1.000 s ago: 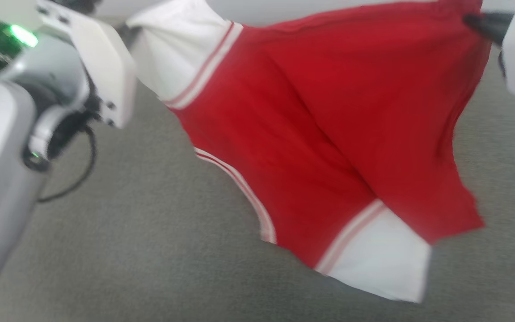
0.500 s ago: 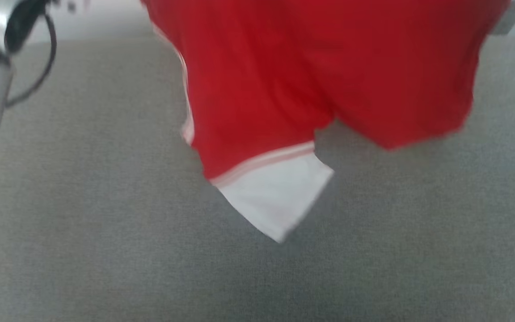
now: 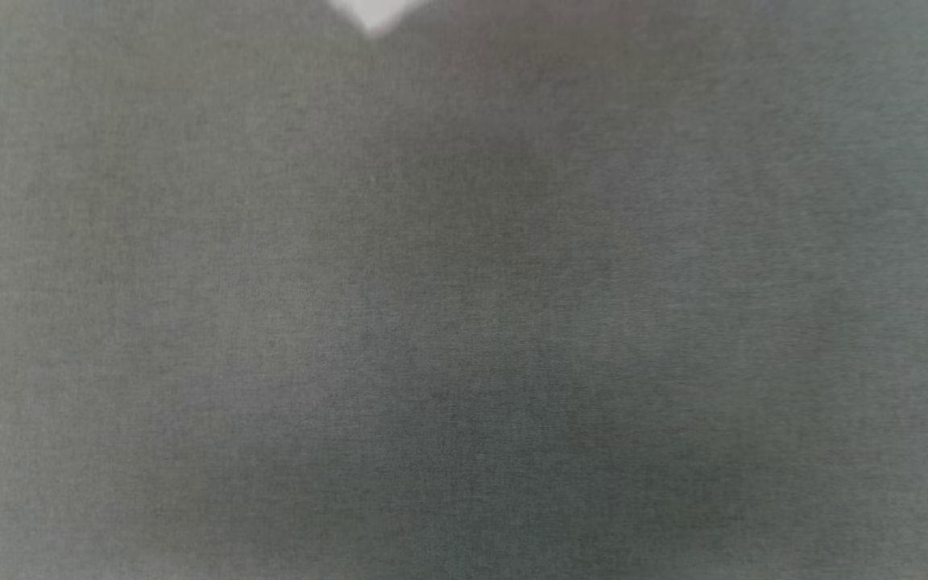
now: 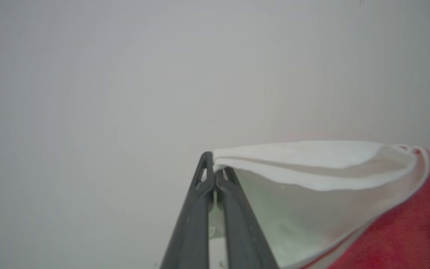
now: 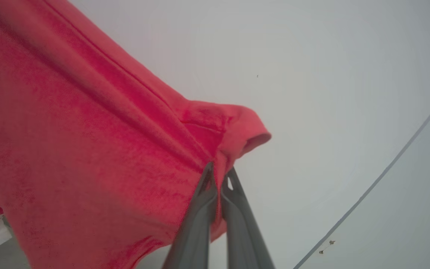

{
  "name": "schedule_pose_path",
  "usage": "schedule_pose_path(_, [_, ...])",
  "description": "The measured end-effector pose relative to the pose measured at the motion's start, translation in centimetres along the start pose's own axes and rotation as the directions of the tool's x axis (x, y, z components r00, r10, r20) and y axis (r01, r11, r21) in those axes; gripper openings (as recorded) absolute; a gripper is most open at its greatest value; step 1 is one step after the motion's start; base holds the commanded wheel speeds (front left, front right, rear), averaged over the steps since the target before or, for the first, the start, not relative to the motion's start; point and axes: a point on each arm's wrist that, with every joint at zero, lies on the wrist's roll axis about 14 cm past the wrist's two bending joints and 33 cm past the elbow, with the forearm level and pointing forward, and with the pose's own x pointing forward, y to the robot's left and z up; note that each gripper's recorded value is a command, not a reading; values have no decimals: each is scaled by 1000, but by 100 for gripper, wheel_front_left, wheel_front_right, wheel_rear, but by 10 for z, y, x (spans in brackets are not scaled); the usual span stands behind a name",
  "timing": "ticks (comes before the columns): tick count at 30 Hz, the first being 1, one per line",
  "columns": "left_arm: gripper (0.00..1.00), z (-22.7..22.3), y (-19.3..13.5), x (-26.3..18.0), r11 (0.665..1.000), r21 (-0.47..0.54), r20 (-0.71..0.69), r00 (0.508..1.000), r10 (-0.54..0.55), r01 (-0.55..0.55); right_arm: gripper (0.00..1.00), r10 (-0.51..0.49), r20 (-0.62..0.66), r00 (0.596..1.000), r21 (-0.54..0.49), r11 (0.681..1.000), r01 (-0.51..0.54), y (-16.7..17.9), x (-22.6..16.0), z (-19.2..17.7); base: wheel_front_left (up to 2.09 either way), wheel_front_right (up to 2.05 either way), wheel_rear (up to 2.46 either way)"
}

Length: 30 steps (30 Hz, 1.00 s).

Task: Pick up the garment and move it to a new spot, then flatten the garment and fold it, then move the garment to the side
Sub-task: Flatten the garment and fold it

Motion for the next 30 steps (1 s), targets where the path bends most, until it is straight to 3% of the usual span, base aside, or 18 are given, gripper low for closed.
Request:
schedule_pose_path(5, [0, -41, -8, -15, 999, -6, -68, 996, -53, 53, 0, 59, -105, 993, -4, 998, -60, 34, 0, -50, 0, 0, 0])
schedule_pose_path(9, [0, -99, -27, -56, 988, -61, -270, 951, -153, 142, 0, 116, -244, 963, 34, 993, -111, 61, -21, -91, 0, 0, 0])
schedule_pose_path(17, [0, -174, -59, -173, 949, -221, -602, 734, -314, 225, 0, 230, -419, 878, 141, 972, -187, 94, -78, -136, 0, 0, 0])
schedule_pose_path(28, [0, -181, -78, -321, 893, -429, -792, 418, -444, 137, 0, 401, -534, 745, 276, 915, -295, 126, -163, -162, 0, 0, 0])
schedule_pose_path(29, [0, -181, -78, -321, 893, -429, -792, 418, -444, 137, 0, 401, -534, 745, 276, 915, -295, 126, -163, -162, 0, 0, 0])
schedule_pose_path(30, [0, -178, -81, -335, 887, -444, -802, 387, -456, 126, 0, 415, -545, 728, 282, 909, -307, 128, -172, -165, 0, 0, 0])
